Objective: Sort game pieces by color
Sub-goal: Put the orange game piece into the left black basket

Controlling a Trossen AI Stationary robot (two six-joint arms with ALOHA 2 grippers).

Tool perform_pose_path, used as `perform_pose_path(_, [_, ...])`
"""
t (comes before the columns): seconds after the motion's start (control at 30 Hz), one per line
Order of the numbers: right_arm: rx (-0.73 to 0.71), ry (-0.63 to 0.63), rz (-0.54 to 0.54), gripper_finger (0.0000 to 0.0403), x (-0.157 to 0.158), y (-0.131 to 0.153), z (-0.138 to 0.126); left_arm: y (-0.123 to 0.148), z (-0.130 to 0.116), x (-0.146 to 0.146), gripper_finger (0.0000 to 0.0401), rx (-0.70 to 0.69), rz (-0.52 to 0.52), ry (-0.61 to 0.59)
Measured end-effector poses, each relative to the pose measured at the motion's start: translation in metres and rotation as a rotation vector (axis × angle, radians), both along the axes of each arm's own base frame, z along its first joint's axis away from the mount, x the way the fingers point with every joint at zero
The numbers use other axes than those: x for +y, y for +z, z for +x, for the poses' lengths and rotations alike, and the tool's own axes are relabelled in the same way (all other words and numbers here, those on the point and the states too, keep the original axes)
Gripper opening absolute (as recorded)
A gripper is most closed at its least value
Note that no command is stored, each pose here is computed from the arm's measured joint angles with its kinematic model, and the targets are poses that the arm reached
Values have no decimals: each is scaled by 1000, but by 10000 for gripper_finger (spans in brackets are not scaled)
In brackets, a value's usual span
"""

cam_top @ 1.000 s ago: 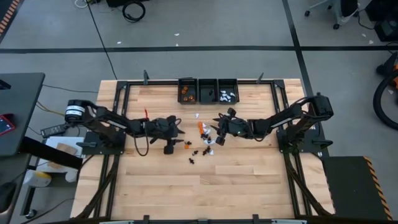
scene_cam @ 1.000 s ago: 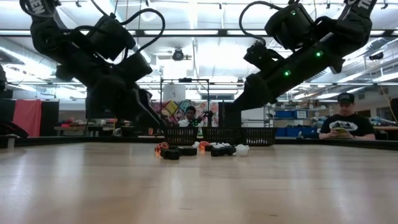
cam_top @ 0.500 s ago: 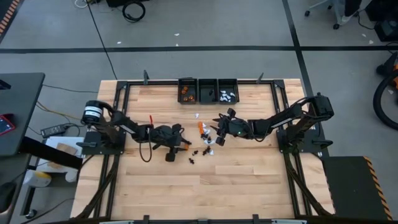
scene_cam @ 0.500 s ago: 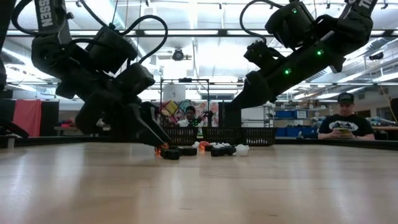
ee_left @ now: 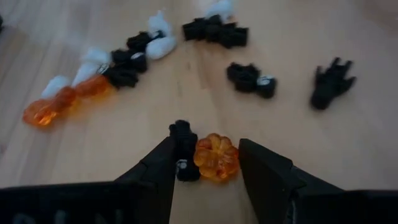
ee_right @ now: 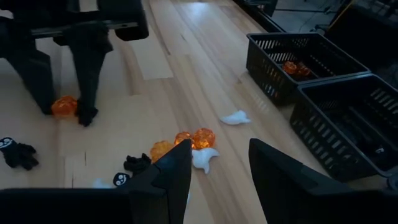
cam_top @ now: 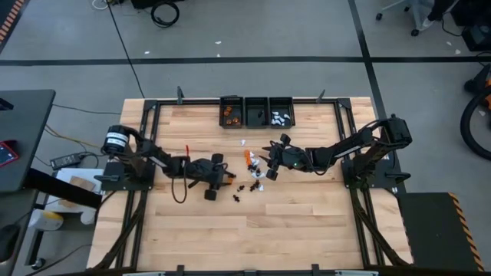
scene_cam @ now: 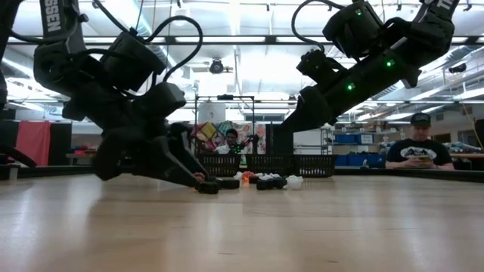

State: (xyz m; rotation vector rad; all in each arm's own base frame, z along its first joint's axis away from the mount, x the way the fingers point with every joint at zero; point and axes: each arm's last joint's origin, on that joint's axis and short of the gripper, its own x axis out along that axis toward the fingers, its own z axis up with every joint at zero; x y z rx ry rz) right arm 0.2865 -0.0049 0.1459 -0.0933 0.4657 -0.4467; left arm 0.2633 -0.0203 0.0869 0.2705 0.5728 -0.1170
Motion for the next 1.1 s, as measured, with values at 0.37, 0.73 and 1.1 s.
perform_pose_path(0.37, [2,2,-4,165,0,0,0,0,-1,-14,157,2,-12,-93])
perform_pose_path(0.73, [-1,3,-4,165,0,0,0,0,-1,-14,157,-2,-14,-83])
perform_pose_path(1.1, [-2,6,-5,165,0,0,0,0,-1,-14,130,10,-37,-90])
